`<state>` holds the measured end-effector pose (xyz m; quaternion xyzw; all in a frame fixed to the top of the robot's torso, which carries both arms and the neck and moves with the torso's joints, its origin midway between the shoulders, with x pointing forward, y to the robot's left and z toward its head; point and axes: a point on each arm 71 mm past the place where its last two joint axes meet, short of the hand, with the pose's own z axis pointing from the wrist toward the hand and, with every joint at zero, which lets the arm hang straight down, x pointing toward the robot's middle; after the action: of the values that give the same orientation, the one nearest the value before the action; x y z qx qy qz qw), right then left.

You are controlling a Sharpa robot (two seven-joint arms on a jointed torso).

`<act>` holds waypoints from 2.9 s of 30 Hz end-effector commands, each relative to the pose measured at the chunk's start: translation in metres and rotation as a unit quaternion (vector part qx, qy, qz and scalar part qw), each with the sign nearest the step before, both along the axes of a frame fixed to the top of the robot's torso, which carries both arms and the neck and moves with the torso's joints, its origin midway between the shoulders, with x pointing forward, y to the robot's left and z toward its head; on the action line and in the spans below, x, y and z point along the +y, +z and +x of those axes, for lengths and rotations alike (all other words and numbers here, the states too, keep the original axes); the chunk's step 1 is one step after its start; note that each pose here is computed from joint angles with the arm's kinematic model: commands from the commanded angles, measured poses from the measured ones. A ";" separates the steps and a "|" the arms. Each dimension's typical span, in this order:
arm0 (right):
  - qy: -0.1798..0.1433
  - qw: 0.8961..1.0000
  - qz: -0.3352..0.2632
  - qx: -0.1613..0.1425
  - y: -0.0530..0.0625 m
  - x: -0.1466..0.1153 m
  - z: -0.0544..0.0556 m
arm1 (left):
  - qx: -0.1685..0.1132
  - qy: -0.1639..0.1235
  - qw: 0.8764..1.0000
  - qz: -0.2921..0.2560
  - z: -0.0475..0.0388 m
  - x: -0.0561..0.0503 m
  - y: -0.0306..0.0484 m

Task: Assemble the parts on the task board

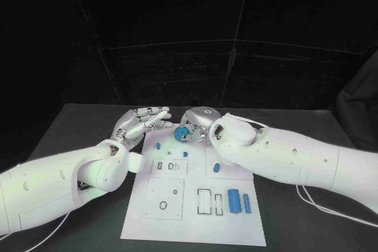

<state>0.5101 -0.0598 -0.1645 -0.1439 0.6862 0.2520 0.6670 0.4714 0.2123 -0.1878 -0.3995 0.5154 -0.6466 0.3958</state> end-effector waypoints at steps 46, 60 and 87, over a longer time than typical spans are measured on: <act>-0.001 0.998 -0.035 0.043 -0.014 -0.004 0.006 | -0.002 -0.002 1.000 -0.003 0.0002 0.001 0.0015; 0.015 0.997 0.075 -0.017 0.003 -0.034 -0.005 | -0.002 0.000 1.000 -0.002 0.0006 0.004 0.0014; -0.045 0.976 0.173 0.121 -0.027 -0.204 -0.003 | -0.002 0.003 1.000 0.000 0.0032 0.006 -0.0001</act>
<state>0.5081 -0.2656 -0.1892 0.0338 0.7127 0.3313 0.6174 0.4745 0.2196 -0.1889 -0.4027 0.5148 -0.6406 0.4030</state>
